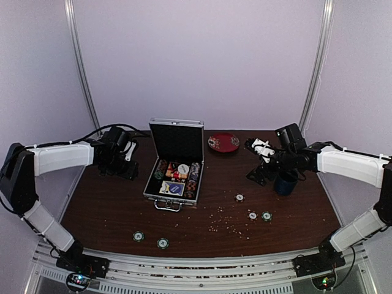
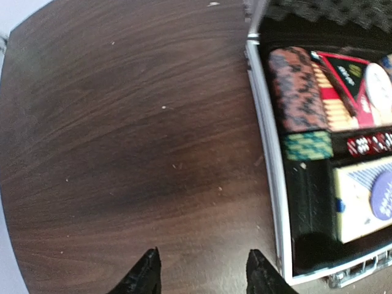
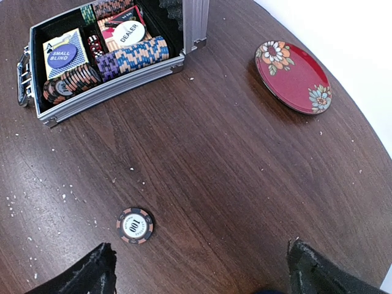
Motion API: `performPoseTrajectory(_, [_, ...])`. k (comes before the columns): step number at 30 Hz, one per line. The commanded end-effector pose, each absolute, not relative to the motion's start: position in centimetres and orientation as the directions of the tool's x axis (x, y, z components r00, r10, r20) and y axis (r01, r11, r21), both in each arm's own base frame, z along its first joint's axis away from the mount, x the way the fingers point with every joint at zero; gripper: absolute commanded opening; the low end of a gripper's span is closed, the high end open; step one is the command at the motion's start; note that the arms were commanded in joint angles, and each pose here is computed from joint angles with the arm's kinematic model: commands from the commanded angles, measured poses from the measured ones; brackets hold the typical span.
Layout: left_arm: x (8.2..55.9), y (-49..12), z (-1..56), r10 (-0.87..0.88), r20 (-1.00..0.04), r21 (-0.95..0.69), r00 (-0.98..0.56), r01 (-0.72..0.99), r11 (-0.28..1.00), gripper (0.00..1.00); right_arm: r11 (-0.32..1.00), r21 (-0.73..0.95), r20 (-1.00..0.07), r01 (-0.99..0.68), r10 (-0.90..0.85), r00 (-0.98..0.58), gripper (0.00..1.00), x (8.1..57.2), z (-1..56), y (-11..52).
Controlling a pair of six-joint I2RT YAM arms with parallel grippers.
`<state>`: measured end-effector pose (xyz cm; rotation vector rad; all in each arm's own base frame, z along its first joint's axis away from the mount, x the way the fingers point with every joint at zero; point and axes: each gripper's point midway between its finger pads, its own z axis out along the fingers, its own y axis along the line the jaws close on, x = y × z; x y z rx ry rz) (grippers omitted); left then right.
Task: Pack up texas hold em set
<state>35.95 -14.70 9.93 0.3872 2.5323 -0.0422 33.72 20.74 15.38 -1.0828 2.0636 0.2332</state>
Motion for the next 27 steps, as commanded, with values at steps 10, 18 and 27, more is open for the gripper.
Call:
performPoseTrajectory(10, [38.4, -17.2, 5.3, 0.220, -0.512, -0.090, -0.831, 0.307, 0.947, 0.28, 0.627, -0.200, -0.702, -0.753, -0.628, -0.337, 0.95, 34.0, 15.0, 20.5])
performPoseTrajectory(18, [37.5, -19.0, 4.6, 0.263, -0.495, -0.150, -0.828, 0.379, 0.913, 0.29, 0.618, -0.195, -0.691, -0.762, -0.638, -0.341, 0.94, 33.9, 14.5, 20.6])
performPoseTrajectory(27, [36.3, -21.0, 4.2, 0.333, -0.484, -0.162, -0.809, 0.457, 0.875, 0.30, 0.612, -0.190, -0.686, -0.768, -0.642, -0.343, 0.94, 33.8, 14.3, 20.7])
